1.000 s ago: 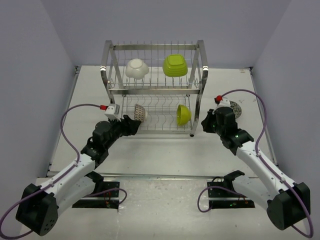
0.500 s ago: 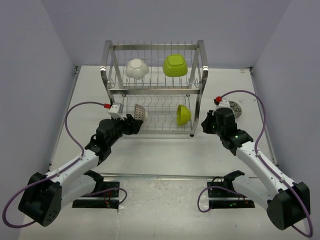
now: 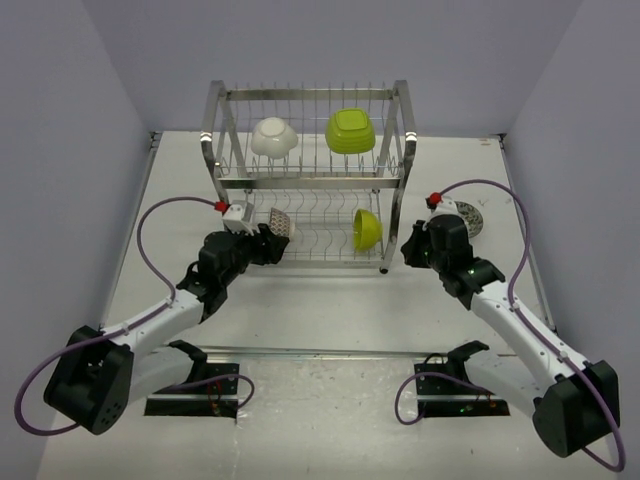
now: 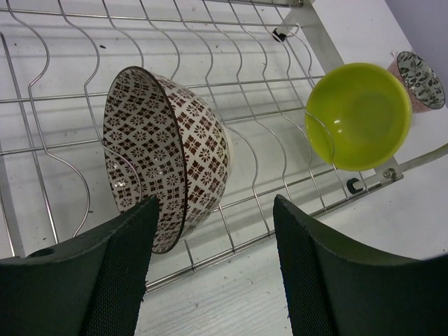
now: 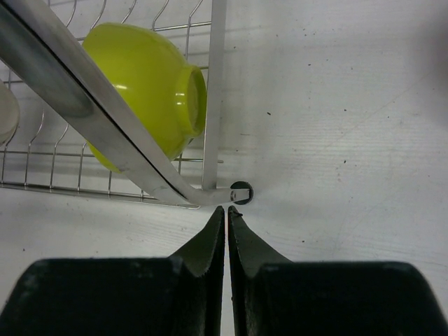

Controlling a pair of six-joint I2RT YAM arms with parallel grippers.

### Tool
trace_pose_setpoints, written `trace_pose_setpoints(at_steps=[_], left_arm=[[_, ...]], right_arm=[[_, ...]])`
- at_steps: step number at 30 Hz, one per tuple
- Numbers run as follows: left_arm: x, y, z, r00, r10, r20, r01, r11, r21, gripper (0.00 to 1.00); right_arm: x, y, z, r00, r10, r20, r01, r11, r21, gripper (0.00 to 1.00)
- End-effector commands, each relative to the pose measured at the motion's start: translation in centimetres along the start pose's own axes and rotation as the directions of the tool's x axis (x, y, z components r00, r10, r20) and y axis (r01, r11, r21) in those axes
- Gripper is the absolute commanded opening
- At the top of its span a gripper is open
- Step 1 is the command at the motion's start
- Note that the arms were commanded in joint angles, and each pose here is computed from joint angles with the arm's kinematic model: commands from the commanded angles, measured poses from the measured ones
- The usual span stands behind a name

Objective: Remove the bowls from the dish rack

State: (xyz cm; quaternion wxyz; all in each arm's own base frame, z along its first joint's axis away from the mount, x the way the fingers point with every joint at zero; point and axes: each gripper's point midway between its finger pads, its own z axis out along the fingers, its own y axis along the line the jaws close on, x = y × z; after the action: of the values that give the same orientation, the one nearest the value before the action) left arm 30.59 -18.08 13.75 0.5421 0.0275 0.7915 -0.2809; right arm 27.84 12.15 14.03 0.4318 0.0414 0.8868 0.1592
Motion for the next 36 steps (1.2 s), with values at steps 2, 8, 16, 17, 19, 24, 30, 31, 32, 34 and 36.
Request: trace_pose_setpoints(at_steps=[2,8,16,17,19,24,30,31,32,34,36], left_arm=[[-2.6,-1.4,0.8,0.997,0.029,0.078,-0.033,0.998,0.051,0.68],[-2.0,-1.3,1.2,0.997,0.032,0.063,-0.036,0.998,0.051,0.68],[-1.5,-1.0,1.5,0.997,0.044,0.058,-0.047,0.998,0.048,0.67],[-1.4,-1.0,1.5,0.997,0.048,0.058,-0.051,0.997,0.053,0.66],[-1.1,-0.8,1.6,0.997,0.049,0.057,-0.052,0.997,0.052,0.65],[-0.3,-1.0,1.8,0.998,0.04,0.052,-0.044,0.996,0.079,0.62],[0.5,-0.9,1.7,0.997,0.047,0.054,-0.053,0.994,0.097,0.59],[0.3,-0.9,1.8,0.997,0.047,0.063,-0.053,0.994,0.099,0.57],[0.3,-0.9,1.8,0.997,0.047,0.064,-0.054,0.993,0.101,0.56],[0.7,-0.6,1.9,0.997,0.047,0.058,-0.052,0.994,0.096,0.54],[1.1,-0.4,2.0,0.998,0.044,0.052,-0.049,0.994,0.099,0.51]], right_arm=[[-2.0,1.5,0.5,0.999,-0.013,0.035,0.015,0.999,-0.046,0.04],[-2.4,1.9,1.1,0.999,-0.009,0.033,0.01,0.999,-0.05,0.04],[-2.8,2.1,1.3,0.999,-0.015,0.03,0.017,0.999,-0.05,0.04],[-2.8,2.1,1.4,0.999,-0.017,0.03,0.018,0.999,-0.052,0.04],[-2.8,2.1,1.5,0.999,-0.02,0.027,0.021,0.999,-0.047,0.04],[-2.9,2.1,1.6,0.999,-0.028,0.028,0.029,0.998,-0.049,0.04],[-3.0,1.8,1.6,0.999,-0.041,0.034,0.043,0.998,-0.036,0.04],[-2.9,1.8,1.6,0.999,-0.044,0.033,0.045,0.998,-0.035,0.04],[-3.0,1.8,1.5,0.998,-0.044,0.036,0.045,0.998,-0.035,0.03],[-3.0,1.8,1.5,0.998,-0.043,0.035,0.044,0.998,-0.034,0.03],[-3.0,1.8,1.5,0.998,-0.044,0.035,0.046,0.998,-0.034,0.03]])
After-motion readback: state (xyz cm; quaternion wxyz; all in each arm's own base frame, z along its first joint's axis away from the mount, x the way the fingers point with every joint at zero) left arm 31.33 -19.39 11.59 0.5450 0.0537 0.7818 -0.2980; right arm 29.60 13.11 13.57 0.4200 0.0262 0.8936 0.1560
